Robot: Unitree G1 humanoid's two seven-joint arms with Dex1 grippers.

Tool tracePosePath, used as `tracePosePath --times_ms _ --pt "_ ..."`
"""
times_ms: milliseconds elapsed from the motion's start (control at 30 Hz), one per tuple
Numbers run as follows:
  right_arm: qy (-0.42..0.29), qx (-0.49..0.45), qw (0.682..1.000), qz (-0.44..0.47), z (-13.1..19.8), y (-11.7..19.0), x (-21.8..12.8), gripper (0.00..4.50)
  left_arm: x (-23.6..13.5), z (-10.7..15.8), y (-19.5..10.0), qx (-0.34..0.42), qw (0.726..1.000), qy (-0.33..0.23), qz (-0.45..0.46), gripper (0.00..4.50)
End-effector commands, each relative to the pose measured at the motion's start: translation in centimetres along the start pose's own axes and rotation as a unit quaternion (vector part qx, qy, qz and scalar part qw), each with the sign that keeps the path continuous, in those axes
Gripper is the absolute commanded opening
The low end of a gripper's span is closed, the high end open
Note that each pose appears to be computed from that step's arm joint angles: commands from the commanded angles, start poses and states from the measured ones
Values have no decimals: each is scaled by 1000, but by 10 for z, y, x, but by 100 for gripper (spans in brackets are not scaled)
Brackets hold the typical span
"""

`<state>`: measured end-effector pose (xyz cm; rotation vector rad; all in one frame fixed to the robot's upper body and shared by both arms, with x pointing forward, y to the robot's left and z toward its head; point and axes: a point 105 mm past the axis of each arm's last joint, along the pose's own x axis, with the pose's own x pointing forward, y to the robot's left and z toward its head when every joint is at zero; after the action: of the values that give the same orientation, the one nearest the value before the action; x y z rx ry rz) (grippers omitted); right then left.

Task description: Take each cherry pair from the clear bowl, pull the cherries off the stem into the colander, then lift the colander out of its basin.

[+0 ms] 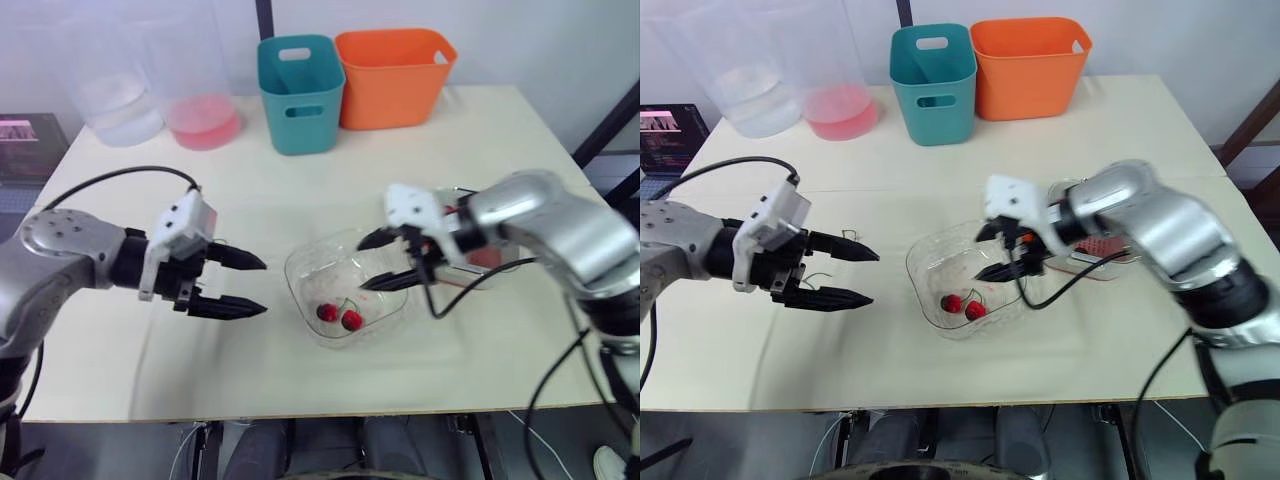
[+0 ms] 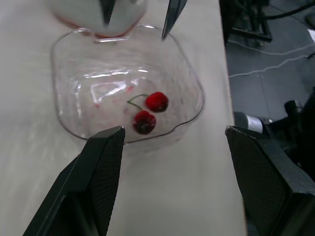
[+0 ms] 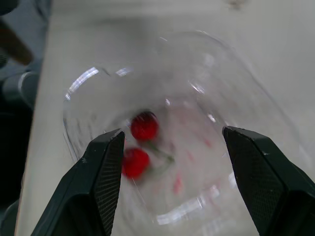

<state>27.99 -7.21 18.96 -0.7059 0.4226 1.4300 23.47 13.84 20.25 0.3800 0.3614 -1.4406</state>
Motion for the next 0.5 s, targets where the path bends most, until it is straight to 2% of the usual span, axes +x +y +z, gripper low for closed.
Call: tracePosePath --times_ms 33,167,500 --pt "27 -22 999 -18 -4 -7 15 343 -2 -3 -3 18 1000 17 0 341" --pt "43 -6 999 3 -14 -2 36 343 -2 -6 -6 21 1000 24 3 341" --pt "69 12 997 38 -26 7 57 343 -3 -3 -2 26 999 17 20 341"
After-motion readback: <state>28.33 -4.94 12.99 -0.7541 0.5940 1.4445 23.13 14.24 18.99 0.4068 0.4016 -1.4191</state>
